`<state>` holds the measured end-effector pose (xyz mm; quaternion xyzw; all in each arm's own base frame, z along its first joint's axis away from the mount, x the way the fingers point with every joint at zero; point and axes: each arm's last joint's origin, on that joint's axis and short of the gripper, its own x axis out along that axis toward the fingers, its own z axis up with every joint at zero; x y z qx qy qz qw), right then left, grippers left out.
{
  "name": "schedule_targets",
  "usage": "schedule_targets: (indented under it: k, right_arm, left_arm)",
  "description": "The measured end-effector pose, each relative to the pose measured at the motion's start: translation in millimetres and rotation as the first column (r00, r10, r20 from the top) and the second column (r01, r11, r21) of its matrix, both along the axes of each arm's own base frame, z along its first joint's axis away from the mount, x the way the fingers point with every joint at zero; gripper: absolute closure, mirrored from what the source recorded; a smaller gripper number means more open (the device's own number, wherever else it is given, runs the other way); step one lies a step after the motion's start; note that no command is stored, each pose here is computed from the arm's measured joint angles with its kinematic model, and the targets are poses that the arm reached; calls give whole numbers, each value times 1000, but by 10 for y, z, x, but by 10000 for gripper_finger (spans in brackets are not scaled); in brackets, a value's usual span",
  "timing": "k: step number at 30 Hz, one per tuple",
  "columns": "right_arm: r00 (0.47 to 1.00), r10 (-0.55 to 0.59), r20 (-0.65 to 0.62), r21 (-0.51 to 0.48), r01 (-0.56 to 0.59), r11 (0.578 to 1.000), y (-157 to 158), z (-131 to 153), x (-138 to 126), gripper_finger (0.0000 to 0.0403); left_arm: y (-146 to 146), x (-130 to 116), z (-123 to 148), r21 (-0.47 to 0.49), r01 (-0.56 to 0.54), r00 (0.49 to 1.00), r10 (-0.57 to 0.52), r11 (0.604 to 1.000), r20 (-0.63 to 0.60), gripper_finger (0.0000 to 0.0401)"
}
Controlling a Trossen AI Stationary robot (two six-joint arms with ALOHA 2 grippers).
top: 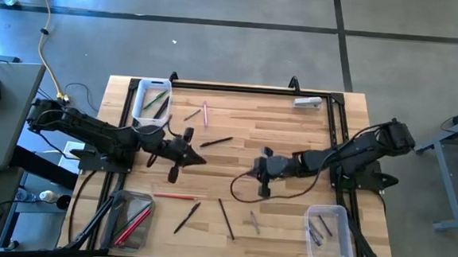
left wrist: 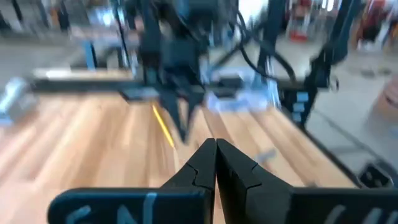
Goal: Sort crayons/erasers/pens/pencils in bins
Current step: Put the red pencil into the black bin
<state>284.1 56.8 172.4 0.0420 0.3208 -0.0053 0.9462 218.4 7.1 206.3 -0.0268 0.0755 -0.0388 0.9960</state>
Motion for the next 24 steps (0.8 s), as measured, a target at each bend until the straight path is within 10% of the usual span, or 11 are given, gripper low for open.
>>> schedule_targets:
  k: [13, 24]
  right_arm:
    - [979, -13, 206, -40, 21, 999, -394, -26, 21, 403]
    - [978, -14, 208, -68, 29, 997, -368, -27, 17, 403]
  left_arm:
    - [-497, 170, 182, -56, -6, 794, -29, 998, -607, 401]
    - [-1025, 512, -38, -46, -10, 605, -31, 999, -796, 374]
